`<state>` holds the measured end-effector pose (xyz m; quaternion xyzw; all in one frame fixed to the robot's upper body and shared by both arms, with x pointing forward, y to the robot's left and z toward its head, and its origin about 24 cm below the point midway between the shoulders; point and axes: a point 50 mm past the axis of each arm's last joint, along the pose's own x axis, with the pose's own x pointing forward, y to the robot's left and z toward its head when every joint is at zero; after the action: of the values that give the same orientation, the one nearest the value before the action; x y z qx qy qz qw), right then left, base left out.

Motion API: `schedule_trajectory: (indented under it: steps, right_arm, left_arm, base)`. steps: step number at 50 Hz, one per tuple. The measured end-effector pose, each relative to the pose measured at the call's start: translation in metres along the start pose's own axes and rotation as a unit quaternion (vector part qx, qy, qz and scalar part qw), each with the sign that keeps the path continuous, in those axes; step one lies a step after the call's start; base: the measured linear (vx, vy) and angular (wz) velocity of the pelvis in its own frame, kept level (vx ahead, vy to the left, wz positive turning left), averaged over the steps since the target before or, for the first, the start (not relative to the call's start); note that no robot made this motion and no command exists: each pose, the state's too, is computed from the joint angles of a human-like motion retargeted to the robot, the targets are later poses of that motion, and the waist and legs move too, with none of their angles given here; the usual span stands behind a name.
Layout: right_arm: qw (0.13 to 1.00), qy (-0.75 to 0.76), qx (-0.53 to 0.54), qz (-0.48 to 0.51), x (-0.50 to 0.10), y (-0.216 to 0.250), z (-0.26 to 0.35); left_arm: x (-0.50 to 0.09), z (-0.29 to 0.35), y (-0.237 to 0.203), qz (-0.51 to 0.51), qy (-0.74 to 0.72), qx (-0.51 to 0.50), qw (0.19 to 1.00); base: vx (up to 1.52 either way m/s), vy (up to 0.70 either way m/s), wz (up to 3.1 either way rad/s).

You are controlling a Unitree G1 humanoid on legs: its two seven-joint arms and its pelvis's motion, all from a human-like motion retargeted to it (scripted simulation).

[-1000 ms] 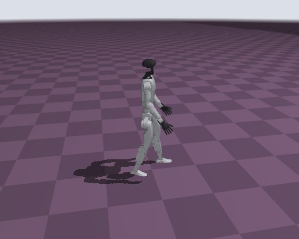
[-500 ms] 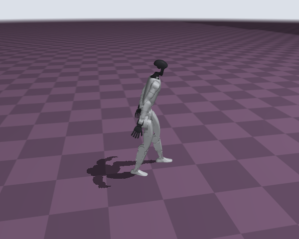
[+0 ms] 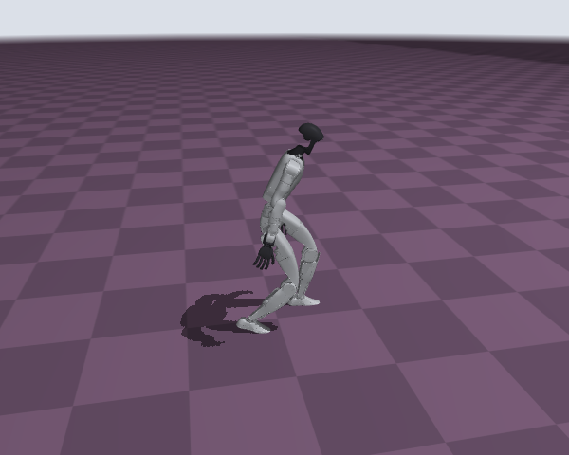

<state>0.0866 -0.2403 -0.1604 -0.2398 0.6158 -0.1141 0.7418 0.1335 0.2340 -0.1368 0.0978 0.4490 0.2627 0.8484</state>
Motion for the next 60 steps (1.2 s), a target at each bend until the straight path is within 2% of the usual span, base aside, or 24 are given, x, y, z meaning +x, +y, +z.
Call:
schedule_trajectory:
  steps: [3, 7, 10, 12, 14, 16, 18, 20, 22, 25, 27, 29, 32, 34, 36, 40, 42, 44, 48, 54, 57, 60]
  right_arm:
    - [0.998, -0.052, -0.018, -0.042, -0.003, -0.007, 0.052]
    - [0.981, -0.174, 0.005, -0.090, -0.028, -0.028, 0.155]
    - [0.938, -0.324, 0.030, -0.118, -0.078, -0.049, 0.245]
    - [0.880, -0.457, 0.040, -0.125, -0.134, -0.049, 0.300]
    - [0.788, -0.606, 0.038, -0.106, -0.213, -0.031, 0.341]
    - [0.652, -0.754, 0.042, -0.063, -0.313, -0.009, 0.358]
    - [0.485, -0.872, 0.062, -0.010, -0.417, -0.003, 0.345]
    - [0.323, -0.941, 0.096, 0.019, -0.503, -0.019, 0.312]
    - [0.191, -0.971, 0.142, 0.015, -0.556, -0.051, 0.274]
    - [0.077, -0.975, 0.206, -0.027, -0.578, -0.105, 0.234]
    - [0.094, -0.966, 0.231, -0.071, -0.554, -0.132, 0.232]
    - [0.154, -0.954, 0.232, -0.110, -0.512, -0.144, 0.236]
    - [0.259, -0.935, 0.198, -0.137, -0.448, -0.145, 0.233]
    - [0.311, -0.925, 0.168, -0.139, -0.415, -0.143, 0.222]
    - [0.352, -0.912, 0.152, -0.147, -0.386, -0.145, 0.210]
    - [0.467, -0.847, 0.182, -0.179, -0.321, -0.145, 0.189]
    - [0.558, -0.788, 0.210, -0.154, -0.277, -0.132, 0.186]
    - [0.646, -0.717, 0.239, -0.109, -0.235, -0.114, 0.178]
    - [0.724, -0.627, 0.273, -0.086, -0.192, -0.090, 0.150]
    - [0.727, -0.649, 0.221, -0.036, -0.201, -0.084, 0.131]
    - [0.699, -0.689, 0.190, -0.001, -0.216, -0.082, 0.144]
    - [0.677, -0.725, 0.127, -0.006, -0.225, -0.080, 0.165]
  left_arm:
    - [0.014, 0.055, -0.004, 0.041, -0.018, -0.058, 0.997]
    - [0.016, 0.151, -0.014, 0.047, -0.055, -0.168, 0.983]
    - [-0.016, 0.226, -0.031, -0.013, -0.192, -0.260, 0.946]
    - [-0.057, 0.264, -0.027, -0.089, -0.329, -0.290, 0.894]
    - [-0.109, 0.289, -0.002, -0.162, -0.472, -0.285, 0.819]
    - [-0.171, 0.303, 0.042, -0.193, -0.620, -0.256, 0.716]
    - [-0.237, 0.310, 0.085, -0.180, -0.762, -0.213, 0.584]
    - [-0.300, 0.308, 0.120, -0.136, -0.868, -0.186, 0.440]
    - [-0.342, 0.303, 0.143, -0.081, -0.921, -0.195, 0.327]
    - [-0.363, 0.299, 0.157, -0.025, -0.938, -0.230, 0.259]
    - [-0.349, 0.302, 0.151, -0.035, -0.921, -0.234, 0.311]
    - [-0.321, 0.301, 0.137, -0.080, -0.885, -0.220, 0.403]
    - [-0.276, 0.282, 0.115, -0.146, -0.810, -0.209, 0.527]
    - [-0.252, 0.261, 0.106, -0.151, -0.769, -0.218, 0.582]
    - [-0.232, 0.239, 0.107, -0.115, -0.737, -0.233, 0.624]
    - [-0.185, 0.198, 0.117, 0.025, -0.645, -0.295, 0.705]
    - [-0.152, 0.187, 0.099, 0.056, -0.558, -0.341, 0.754]
    - [-0.129, 0.183, 0.063, 0.035, -0.475, -0.377, 0.794]
    - [-0.131, 0.196, 0.006, -0.073, -0.443, -0.371, 0.813]
    - [-0.154, 0.205, 0.014, -0.171, -0.552, -0.232, 0.782]
    - [-0.158, 0.207, 0.012, -0.190, -0.564, -0.209, 0.776]
    - [-0.153, 0.210, -0.001, -0.204, -0.552, -0.202, 0.783]
  base:
    - [-0.11, -0.01, 0.46]
    - [-0.21, -0.07, 0.33]
    - [-0.39, -0.13, -0.32]
    - [-0.60, -0.21, -1.02]
    - [-0.75, -0.32, -1.36]
    - [-0.80, -0.43, -1.78]
    - [-0.78, -0.57, -1.20]
    - [-0.78, -0.96, 0.23]
    - [-1.01, -1.00, 0.14]
    - [-1.01, -0.61, -0.10]
    - [-0.85, -0.04, 0.33]
    - [-0.75, -0.07, 0.22]
    - [-0.73, -0.35, 0.20]
    - [-0.81, -0.39, 0.01]
    - [-0.92, -0.45, -0.33]
    - [-1.04, -0.55, -0.13]
    - [-1.01, -0.52, 0.37]
    - [-0.84, -0.42, 0.62]
    - [-0.55, -0.30, 0.71]
    - [-0.36, -0.24, -0.66]
    - [-0.32, -0.21, -0.98]
    - [-0.28, -0.19, -0.55]
